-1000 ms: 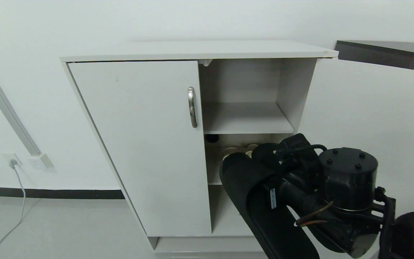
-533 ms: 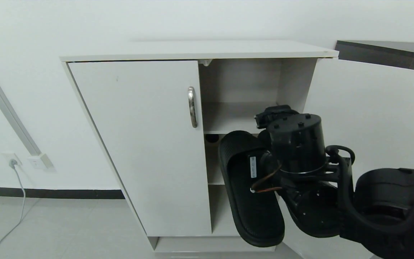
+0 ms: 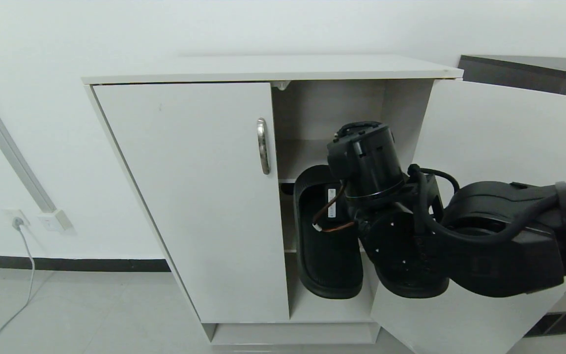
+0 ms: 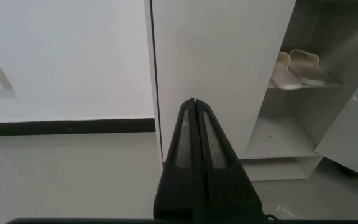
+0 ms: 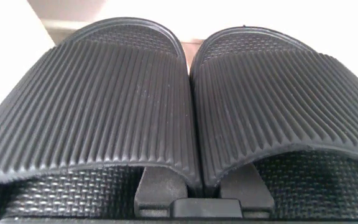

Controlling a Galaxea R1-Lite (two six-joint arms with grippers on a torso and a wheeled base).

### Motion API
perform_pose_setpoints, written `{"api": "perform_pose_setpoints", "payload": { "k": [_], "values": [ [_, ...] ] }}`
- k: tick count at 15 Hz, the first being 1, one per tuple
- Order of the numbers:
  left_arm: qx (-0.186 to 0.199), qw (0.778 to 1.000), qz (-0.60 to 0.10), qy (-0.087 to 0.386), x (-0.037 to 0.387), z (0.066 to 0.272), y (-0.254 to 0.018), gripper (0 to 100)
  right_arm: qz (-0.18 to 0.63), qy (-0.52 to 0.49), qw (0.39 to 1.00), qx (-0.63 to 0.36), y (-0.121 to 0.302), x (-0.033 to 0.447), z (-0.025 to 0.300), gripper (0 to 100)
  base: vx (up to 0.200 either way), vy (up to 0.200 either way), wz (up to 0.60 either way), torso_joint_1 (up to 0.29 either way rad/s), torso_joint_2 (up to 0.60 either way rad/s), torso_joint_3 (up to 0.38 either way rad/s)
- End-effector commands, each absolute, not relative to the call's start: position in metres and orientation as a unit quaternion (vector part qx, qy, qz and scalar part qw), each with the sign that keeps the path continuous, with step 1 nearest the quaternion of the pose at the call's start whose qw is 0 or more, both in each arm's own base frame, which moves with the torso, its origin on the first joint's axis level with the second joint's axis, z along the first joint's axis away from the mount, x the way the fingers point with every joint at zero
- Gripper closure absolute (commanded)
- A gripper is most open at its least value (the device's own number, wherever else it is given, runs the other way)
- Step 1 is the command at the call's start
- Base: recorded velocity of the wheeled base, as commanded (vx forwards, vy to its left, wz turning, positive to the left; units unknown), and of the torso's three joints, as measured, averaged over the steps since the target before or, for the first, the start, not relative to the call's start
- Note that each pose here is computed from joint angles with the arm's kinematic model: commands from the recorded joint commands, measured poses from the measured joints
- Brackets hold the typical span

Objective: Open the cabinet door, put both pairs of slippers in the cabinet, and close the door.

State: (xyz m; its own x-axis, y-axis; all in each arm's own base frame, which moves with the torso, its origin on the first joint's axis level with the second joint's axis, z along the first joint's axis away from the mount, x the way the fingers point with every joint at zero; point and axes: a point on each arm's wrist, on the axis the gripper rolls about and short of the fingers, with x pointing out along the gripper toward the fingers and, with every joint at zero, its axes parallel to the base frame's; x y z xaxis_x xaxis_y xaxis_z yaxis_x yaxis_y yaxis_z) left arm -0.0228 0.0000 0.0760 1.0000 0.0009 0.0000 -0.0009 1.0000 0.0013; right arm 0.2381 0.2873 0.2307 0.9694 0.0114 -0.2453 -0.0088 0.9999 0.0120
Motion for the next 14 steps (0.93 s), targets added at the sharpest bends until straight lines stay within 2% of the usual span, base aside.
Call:
{"api": "perform_pose_setpoints", "payload": {
  "k": [1, 8, 14],
  "values": [
    [0.001, 1.0, 0.001, 0.0, -0.023, 0.076, 0.0, 100, 0.001, 0.123, 0.992, 0.005, 0.292, 0.242, 0.228, 100, 0.0, 0.0, 0.0, 0.0, 0.0, 0.0],
    [0.001, 1.0, 0.002, 0.0, -0.023, 0.076, 0.0, 100, -0.008, 0.127, 0.992, -0.003, 0.292, 0.247, 0.225, 100, 0.0, 0.0, 0.0, 0.0, 0.0, 0.0],
    [0.002, 1.0, 0.001, 0.0, -0.023, 0.076, 0.0, 100, -0.014, 0.129, 0.992, -0.004, 0.291, 0.252, 0.222, 100, 0.2, 0.0, 0.0, -0.002, 0.0, 0.004]
  ]
}}
